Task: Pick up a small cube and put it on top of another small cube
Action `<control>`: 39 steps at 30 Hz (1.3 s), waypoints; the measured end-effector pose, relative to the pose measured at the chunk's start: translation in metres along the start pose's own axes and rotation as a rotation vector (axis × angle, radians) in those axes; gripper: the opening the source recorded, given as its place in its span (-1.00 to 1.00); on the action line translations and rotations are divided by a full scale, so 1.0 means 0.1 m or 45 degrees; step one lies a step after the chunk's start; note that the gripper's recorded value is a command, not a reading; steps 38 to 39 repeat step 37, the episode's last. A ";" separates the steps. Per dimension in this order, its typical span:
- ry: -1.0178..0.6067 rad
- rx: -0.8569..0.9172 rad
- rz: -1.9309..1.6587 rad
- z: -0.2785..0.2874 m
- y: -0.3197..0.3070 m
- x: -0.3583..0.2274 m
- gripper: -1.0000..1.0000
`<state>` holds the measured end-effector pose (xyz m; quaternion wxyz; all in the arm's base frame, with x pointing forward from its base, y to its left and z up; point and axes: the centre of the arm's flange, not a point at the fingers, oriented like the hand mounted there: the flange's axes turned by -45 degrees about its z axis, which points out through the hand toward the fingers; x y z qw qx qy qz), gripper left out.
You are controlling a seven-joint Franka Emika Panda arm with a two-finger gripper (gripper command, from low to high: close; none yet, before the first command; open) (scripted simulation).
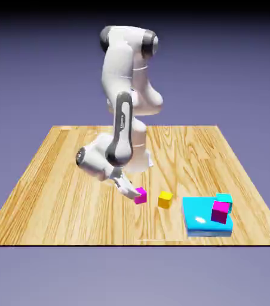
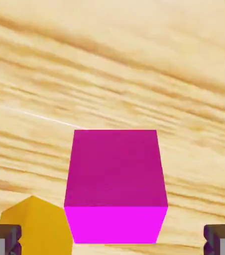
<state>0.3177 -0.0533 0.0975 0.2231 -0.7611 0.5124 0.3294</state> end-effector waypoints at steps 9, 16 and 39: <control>0.045 0.054 0.038 -0.55 -0.24 -0.23 -1.00; 0.149 0.317 0.222 -0.39 -1.23 -0.87 -1.00; 0.002 0.701 0.660 0.78 -2.37 -2.30 1.00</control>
